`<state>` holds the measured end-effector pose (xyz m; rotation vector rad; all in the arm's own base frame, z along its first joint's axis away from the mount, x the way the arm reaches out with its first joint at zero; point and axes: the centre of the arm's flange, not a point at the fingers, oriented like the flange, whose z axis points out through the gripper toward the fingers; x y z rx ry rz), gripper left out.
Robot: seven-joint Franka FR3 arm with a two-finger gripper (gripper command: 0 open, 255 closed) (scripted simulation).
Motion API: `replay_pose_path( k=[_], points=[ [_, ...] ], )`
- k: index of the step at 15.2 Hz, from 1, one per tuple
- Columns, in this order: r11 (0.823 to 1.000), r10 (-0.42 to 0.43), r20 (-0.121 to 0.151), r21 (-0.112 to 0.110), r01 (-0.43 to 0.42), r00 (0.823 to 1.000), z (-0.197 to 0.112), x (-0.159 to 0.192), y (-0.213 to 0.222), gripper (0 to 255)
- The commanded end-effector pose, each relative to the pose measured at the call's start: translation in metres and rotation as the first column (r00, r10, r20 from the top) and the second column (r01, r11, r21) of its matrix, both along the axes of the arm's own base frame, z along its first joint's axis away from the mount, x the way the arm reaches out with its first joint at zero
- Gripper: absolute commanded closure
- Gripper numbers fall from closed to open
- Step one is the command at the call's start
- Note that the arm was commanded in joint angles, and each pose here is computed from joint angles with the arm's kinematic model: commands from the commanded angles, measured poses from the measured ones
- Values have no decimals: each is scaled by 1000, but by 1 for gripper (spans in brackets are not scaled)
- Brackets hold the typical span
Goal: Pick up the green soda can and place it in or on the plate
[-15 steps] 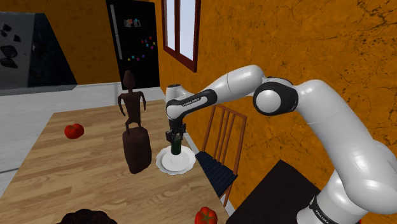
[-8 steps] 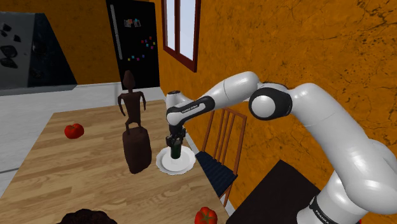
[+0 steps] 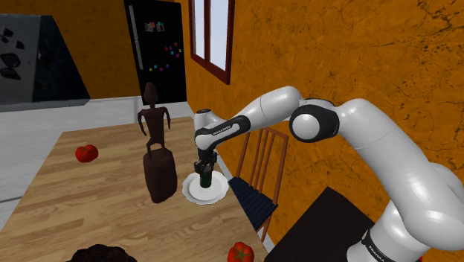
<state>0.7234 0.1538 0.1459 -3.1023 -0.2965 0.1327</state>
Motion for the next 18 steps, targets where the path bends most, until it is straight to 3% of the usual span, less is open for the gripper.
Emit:
replay_pose_path(
  k=[1, 2, 7, 11, 18],
  points=[
    [1000, 0, 0, 0, 0, 1000, 0, 0, 0, 255],
    [1000, 0, 0, 0, 0, 1000, 0, 0, 0, 0],
    [1000, 0, 0, 0, 0, 1000, 0, 0, 0, 0],
    [1000, 0, 0, 0, 0, 1000, 50, 4, -1, 0],
    [1000, 0, 0, 0, 0, 1000, 50, 4, -1, 0]
  ],
)
